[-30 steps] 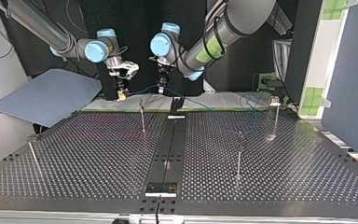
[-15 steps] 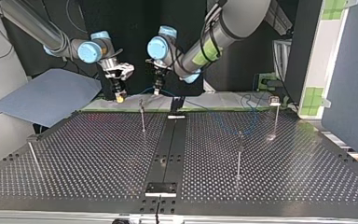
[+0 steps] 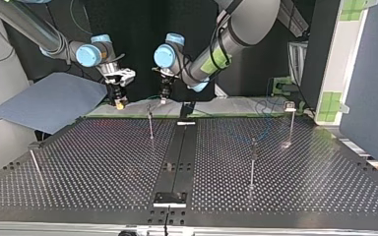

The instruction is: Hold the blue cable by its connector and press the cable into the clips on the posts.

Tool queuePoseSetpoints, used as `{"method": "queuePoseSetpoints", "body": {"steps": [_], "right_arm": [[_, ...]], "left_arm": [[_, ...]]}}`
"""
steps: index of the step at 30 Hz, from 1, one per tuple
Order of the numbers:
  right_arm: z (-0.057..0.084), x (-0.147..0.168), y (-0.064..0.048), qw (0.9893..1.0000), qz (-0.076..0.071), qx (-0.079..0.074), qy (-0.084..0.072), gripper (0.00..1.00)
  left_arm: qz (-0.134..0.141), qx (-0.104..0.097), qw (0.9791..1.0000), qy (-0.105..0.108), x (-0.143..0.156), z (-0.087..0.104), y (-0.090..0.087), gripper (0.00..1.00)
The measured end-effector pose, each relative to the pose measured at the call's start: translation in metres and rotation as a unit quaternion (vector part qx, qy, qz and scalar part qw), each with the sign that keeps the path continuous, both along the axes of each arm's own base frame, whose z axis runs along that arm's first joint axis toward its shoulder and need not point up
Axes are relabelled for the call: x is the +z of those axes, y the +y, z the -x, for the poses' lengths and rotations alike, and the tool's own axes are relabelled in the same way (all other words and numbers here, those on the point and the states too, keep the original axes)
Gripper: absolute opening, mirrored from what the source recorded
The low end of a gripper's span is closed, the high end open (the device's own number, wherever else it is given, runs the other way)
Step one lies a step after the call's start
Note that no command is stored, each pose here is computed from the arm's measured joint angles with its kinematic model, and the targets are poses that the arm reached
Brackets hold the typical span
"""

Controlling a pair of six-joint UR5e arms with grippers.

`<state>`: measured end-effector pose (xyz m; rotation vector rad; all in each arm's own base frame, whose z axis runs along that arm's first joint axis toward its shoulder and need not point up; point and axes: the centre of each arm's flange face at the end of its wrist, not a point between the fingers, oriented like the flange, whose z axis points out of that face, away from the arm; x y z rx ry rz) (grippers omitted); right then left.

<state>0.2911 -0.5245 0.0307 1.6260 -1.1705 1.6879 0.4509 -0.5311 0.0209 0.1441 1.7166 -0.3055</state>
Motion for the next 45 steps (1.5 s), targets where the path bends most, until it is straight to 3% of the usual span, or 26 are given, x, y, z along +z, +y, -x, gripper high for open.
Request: {"method": "queuePoseSetpoints", "body": {"steps": [12, 21, 31, 45], "right_arm": [[0.012, 0.002, -0.011, 0.9999, 0.004, -0.011, -0.004, 0.00], [0.016, -0.003, -0.021, 0.9999, 0.008, -0.015, -0.002, 0.00], [0.014, 0.002, -0.034, 0.9998, 0.014, -0.012, -0.002, 0.00], [0.011, 0.009, -0.047, 0.9999, 0.009, -0.012, -0.007, 0.00]], "left_arm": [[0.001, -0.001, 1.0000, -0.001, -0.002, -0.009, -0.003, 0.00], [0.000, 0.021, 0.9997, -0.009, 0.000, -0.023, 0.007, 0.00], [0.014, 0.000, 0.9997, -0.021, 0.022, -0.033, -0.014, 0.00], [0.025, -0.006, 0.9995, -0.018, 0.029, -0.039, -0.019, 0.00]]}}
